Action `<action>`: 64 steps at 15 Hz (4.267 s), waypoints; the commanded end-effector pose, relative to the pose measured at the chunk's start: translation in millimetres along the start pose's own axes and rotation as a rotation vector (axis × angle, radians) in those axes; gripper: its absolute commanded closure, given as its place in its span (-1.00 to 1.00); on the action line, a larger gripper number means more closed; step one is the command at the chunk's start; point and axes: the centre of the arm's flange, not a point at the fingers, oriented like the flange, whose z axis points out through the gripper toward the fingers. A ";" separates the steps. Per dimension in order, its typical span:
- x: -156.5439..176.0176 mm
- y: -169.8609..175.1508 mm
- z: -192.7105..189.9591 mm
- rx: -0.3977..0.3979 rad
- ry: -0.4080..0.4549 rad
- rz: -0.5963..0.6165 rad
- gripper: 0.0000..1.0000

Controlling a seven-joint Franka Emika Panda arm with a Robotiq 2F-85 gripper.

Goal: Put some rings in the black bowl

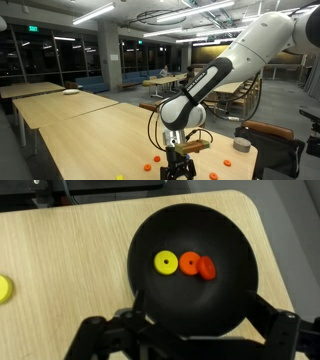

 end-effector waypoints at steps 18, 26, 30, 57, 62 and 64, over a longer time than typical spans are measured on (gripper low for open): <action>82.5 14.3 -6.5 -0.227 0.420 0.353 -1.00; 96.1 26.9 -9.3 -0.210 0.494 0.362 -1.00; 104.5 31.6 -5.5 -0.190 0.506 0.356 -1.00; 133.7 49.4 12.4 -0.173 0.527 0.346 -0.48; 133.5 45.5 5.9 -0.166 0.537 0.343 0.33; 133.8 44.2 4.1 -0.164 0.540 0.342 0.55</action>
